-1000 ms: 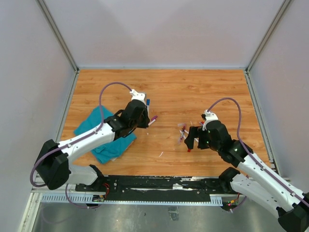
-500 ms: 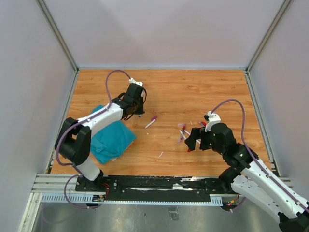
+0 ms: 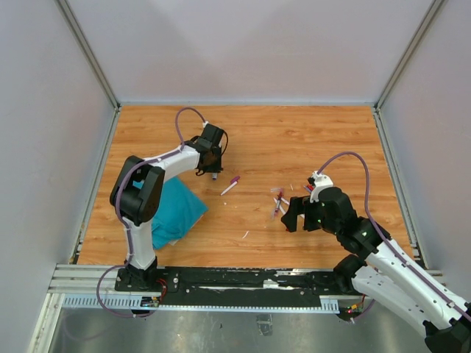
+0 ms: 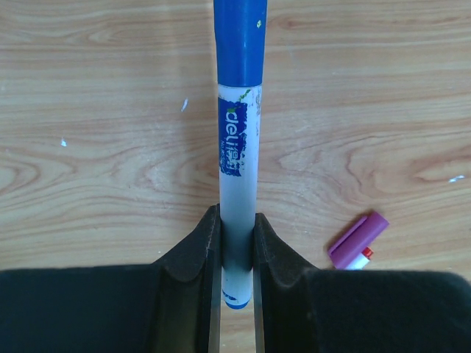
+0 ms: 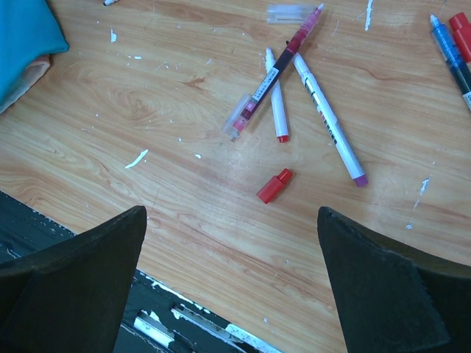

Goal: Insert the pens into the pen caps
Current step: Place the pen at the center of the board.

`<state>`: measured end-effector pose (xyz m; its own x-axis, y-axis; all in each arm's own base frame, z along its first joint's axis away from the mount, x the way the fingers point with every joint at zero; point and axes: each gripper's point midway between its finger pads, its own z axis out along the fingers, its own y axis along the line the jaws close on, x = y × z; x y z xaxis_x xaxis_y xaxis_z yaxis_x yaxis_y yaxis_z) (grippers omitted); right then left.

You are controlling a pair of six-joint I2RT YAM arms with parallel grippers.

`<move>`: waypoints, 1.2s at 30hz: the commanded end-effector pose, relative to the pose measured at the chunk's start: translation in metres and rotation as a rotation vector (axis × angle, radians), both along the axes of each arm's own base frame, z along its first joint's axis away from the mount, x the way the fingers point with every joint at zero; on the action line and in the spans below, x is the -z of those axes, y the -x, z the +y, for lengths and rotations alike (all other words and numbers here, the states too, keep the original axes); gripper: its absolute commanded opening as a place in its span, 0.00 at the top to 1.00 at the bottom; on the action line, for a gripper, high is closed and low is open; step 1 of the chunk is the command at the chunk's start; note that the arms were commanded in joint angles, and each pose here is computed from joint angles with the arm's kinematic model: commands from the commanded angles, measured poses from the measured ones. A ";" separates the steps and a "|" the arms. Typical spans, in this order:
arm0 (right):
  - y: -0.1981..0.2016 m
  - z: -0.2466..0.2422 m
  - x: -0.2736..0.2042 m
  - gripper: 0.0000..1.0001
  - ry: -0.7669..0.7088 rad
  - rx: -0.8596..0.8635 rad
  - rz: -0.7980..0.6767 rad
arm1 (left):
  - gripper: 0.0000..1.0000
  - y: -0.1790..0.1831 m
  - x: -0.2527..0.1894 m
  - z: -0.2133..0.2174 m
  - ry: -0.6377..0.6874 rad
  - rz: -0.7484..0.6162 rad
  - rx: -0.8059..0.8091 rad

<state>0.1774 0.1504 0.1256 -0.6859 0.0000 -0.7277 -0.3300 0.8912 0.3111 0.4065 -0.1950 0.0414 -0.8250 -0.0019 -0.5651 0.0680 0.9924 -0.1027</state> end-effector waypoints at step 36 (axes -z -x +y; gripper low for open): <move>0.001 -0.005 0.019 0.00 0.057 0.014 0.076 | 0.73 0.003 0.036 0.002 -0.010 0.072 -0.055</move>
<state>0.1749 0.1485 0.1067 -0.7367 -0.0385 -0.6751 -0.3085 0.9076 0.2849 0.4059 -0.1946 0.0227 -0.8447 -0.0476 -0.5332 0.0113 0.9942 -0.1067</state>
